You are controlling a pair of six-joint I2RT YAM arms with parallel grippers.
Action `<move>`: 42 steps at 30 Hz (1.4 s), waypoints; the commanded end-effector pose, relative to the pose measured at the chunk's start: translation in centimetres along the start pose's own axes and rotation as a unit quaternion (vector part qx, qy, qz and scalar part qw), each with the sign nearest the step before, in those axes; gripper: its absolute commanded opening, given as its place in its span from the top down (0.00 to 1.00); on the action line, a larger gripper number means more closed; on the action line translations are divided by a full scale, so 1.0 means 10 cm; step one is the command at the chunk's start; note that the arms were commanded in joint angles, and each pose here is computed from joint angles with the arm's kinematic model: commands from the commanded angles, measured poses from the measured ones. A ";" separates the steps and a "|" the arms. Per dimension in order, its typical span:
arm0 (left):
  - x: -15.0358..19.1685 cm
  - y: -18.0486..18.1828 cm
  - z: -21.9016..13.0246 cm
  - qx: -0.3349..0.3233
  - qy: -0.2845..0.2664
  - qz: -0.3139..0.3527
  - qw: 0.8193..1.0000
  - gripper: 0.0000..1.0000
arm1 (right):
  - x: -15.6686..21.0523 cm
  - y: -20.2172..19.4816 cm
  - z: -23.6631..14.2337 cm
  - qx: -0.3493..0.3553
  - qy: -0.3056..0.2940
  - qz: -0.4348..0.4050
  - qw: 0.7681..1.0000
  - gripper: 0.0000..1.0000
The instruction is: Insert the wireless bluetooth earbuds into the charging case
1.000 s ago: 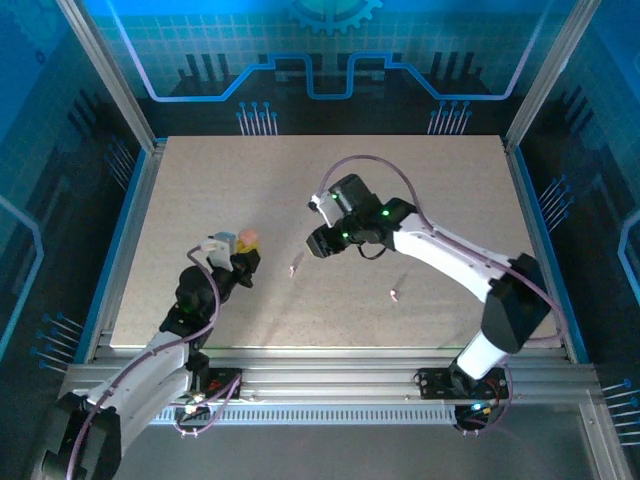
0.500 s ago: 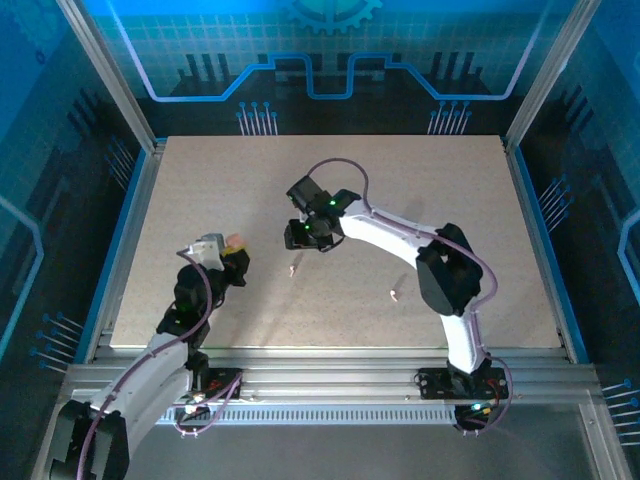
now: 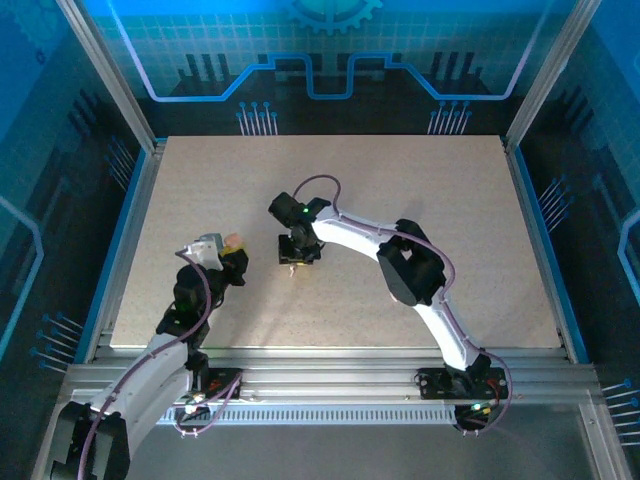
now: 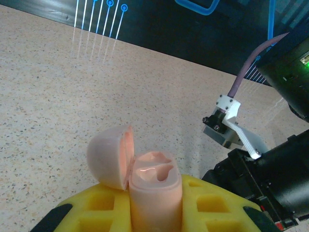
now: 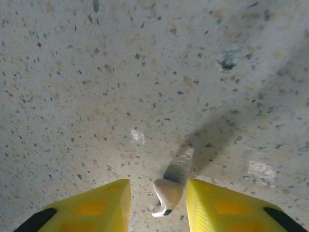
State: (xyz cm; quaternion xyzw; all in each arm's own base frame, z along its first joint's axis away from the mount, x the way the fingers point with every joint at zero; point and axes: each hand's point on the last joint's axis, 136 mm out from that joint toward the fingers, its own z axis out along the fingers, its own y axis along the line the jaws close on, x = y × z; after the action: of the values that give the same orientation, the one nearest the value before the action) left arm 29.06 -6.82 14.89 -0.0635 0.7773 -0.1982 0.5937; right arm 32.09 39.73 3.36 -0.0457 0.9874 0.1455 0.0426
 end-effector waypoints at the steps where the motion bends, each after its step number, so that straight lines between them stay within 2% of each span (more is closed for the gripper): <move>1: -0.19 -0.01 -0.02 -0.005 -0.028 0.005 1.000 0.84 | 0.08 0.03 0.00 0.009 0.017 0.005 1.000 0.65; 5: -0.20 -0.01 -0.03 -0.004 -0.029 0.007 1.000 0.84 | 0.14 -0.03 0.13 0.023 0.028 0.004 0.999 0.68; 19: -0.21 -0.02 -0.04 -0.001 -0.030 0.009 0.999 0.84 | 0.18 -0.10 0.22 0.054 0.036 -0.006 0.998 0.72; 31: -0.21 -0.01 -0.05 -0.004 -0.031 0.009 0.999 0.84 | 0.22 -0.15 0.18 0.093 0.033 -0.028 0.995 0.69; 42: -0.21 -0.02 -0.05 -0.002 -0.030 0.010 1.000 0.84 | 0.20 -0.14 0.18 0.092 0.028 -0.032 0.995 0.76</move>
State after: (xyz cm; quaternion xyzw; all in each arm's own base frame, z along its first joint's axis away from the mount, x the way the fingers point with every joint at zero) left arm 28.83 -6.59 15.29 -0.0654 0.7737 -0.1966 0.5987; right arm 31.10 38.93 1.90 -0.0691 0.9946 0.0714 0.0312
